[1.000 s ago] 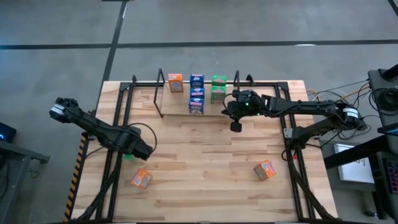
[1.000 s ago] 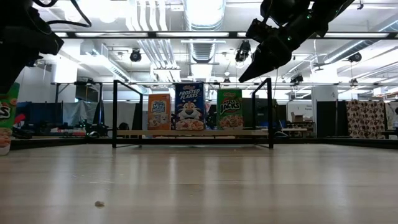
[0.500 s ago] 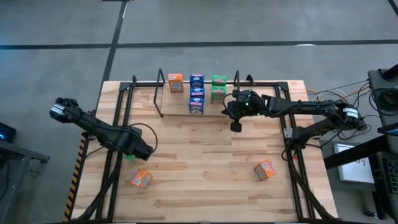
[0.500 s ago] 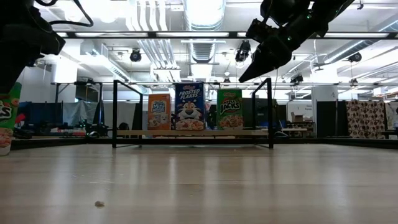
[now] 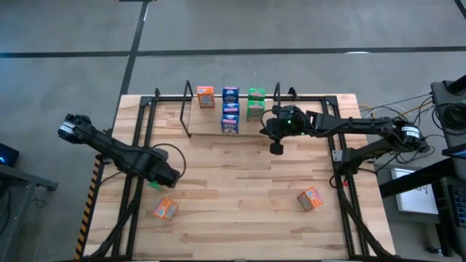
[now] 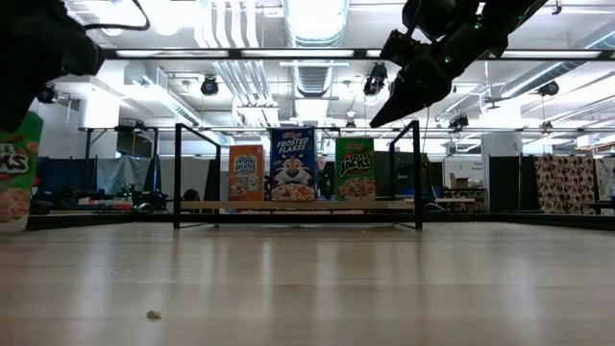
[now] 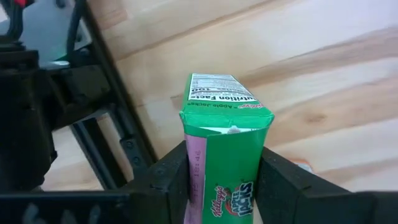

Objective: Stack cereal on shelf
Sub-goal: Put the green cereal box aligned with the green cereal box on the shelf

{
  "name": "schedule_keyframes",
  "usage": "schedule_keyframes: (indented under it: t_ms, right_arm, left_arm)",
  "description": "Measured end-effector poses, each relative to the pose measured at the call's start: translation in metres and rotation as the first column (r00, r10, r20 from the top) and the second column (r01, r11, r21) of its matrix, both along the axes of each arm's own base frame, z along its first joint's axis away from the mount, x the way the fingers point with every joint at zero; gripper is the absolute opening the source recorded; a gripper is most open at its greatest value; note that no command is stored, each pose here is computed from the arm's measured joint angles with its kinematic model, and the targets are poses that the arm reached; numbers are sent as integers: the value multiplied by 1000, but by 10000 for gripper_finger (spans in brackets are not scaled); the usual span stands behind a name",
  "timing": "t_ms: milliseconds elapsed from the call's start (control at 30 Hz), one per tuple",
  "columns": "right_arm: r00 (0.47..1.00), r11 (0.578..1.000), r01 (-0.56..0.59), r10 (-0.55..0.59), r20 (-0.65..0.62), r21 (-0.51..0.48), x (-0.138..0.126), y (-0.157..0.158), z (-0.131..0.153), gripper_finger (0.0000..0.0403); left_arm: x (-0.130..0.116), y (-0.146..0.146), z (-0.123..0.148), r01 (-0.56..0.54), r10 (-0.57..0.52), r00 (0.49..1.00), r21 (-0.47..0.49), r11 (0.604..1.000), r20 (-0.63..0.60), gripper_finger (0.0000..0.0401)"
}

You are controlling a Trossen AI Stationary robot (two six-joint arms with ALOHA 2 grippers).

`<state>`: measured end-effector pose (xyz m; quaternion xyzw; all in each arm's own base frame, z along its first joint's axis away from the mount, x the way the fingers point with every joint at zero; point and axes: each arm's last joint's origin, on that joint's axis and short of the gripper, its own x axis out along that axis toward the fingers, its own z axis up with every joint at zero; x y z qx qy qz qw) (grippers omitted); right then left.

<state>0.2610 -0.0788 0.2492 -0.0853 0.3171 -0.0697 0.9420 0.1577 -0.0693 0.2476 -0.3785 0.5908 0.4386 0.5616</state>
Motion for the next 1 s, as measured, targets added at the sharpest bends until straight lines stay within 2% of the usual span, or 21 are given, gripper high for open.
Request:
schedule_keyframes:
  t_ms: [133, 267, 367, 467, 600, 700, 833, 1000]
  right_arm:
    - [1000, 1000, 1, 0, -30, 9, -2, 1, -2, 9]
    - [998, 1000, 1, 0, -59, 17, -4, 1, -4, 9]
    - [999, 1000, -1, 1, -51, 13, -5, 1, -3, 9]
    - [999, 1000, -1, 2, -51, 13, -8, 2, 0, 9]
    - [998, 999, 3, -1, -67, 32, -16, 5, 4, 9]
    - [998, 999, 9, -7, -58, 38, -23, 7, 6, 9]
    - [999, 1000, 5, -4, -37, 29, -36, 11, 7, 9]
    - [998, 998, -46, 45, 36, 37, -46, 16, 14, 9]
  left_arm:
    - [6, -1, 14, 41, -42, 997, 16, 999, 68, 130]
    - [13, 0, 33, 92, -110, 977, 109, 990, 180, 130]
    - [22, 0, 49, 139, -198, 938, 214, 967, 284, 131]
    - [32, 0, 65, 169, -297, 874, 332, 928, 385, 131]
    - [50, 1, 87, 203, -435, 780, 475, 856, 451, 131]
    - [68, 2, 100, 246, -539, 721, 566, 787, 436, 131]
    - [93, 4, 113, 320, -659, 660, 659, 681, 360, 131]
    - [128, 8, 123, 427, -771, 597, 727, 538, 221, 131]
